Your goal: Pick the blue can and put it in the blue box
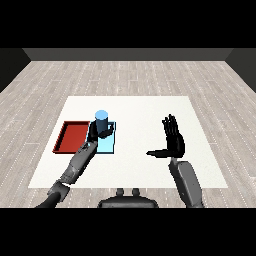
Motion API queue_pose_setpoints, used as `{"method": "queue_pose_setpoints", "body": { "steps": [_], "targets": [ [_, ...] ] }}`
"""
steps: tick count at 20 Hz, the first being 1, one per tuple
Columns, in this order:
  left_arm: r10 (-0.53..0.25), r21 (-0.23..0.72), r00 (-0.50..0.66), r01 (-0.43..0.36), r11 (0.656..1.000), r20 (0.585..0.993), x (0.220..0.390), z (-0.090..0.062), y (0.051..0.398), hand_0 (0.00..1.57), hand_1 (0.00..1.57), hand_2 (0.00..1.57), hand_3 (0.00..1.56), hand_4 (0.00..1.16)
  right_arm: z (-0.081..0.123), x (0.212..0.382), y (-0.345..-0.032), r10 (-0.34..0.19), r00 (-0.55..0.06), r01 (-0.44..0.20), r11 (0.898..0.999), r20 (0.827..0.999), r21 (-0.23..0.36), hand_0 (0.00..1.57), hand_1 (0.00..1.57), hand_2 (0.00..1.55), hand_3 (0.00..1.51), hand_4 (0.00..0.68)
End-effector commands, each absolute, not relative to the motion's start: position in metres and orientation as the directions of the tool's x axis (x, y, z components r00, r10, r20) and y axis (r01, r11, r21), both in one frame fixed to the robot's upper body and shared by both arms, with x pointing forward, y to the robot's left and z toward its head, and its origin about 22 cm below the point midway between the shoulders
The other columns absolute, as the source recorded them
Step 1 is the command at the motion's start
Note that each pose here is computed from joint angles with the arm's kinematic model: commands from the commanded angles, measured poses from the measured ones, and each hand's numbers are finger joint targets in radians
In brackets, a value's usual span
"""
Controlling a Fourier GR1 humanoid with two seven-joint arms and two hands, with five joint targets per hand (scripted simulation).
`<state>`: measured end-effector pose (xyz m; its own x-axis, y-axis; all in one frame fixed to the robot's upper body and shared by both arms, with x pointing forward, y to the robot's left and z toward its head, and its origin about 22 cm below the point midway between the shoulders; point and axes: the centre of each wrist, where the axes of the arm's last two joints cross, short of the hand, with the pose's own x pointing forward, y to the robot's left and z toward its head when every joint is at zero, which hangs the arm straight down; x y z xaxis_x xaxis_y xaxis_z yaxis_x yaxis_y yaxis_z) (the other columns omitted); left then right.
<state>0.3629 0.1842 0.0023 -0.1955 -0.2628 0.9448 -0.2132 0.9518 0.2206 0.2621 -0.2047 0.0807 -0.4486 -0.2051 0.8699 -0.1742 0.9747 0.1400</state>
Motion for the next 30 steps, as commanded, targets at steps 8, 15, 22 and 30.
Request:
{"method": "queue_pose_setpoints", "body": {
  "steps": [8,15,22,30],
  "targets": [
    [-0.440,0.461,0.142,-0.204,0.864,0.887,0.396,-0.014,0.254,1.57,1.57,1.57,1.48,1.05,0.061,0.270,-0.227,-0.264,-0.420,-0.127,0.964,0.868,0.232,0.00,0.00,0.00,0.00,0.000],
    [-0.458,0.515,0.292,-0.158,0.843,0.840,0.371,-0.068,0.233,1.57,1.57,1.57,1.47,0.98,0.060,0.293,-0.219,-0.254,-0.396,-0.112,0.967,0.882,0.228,0.00,0.00,0.00,0.00,0.000],
    [-0.260,0.395,0.421,-0.273,0.877,0.869,0.362,-0.079,0.239,0.80,0.80,0.89,1.14,0.75,0.051,0.287,-0.245,-0.269,-0.404,-0.095,0.963,0.874,0.253,0.00,0.00,0.00,0.00,0.000],
    [-0.428,0.578,0.477,-0.226,0.784,0.767,0.379,-0.062,0.229,0.00,0.00,0.00,0.00,0.00,0.052,0.286,-0.249,-0.256,-0.418,-0.111,0.967,0.872,0.231,0.00,0.00,0.00,0.00,0.000]
  ]
}}
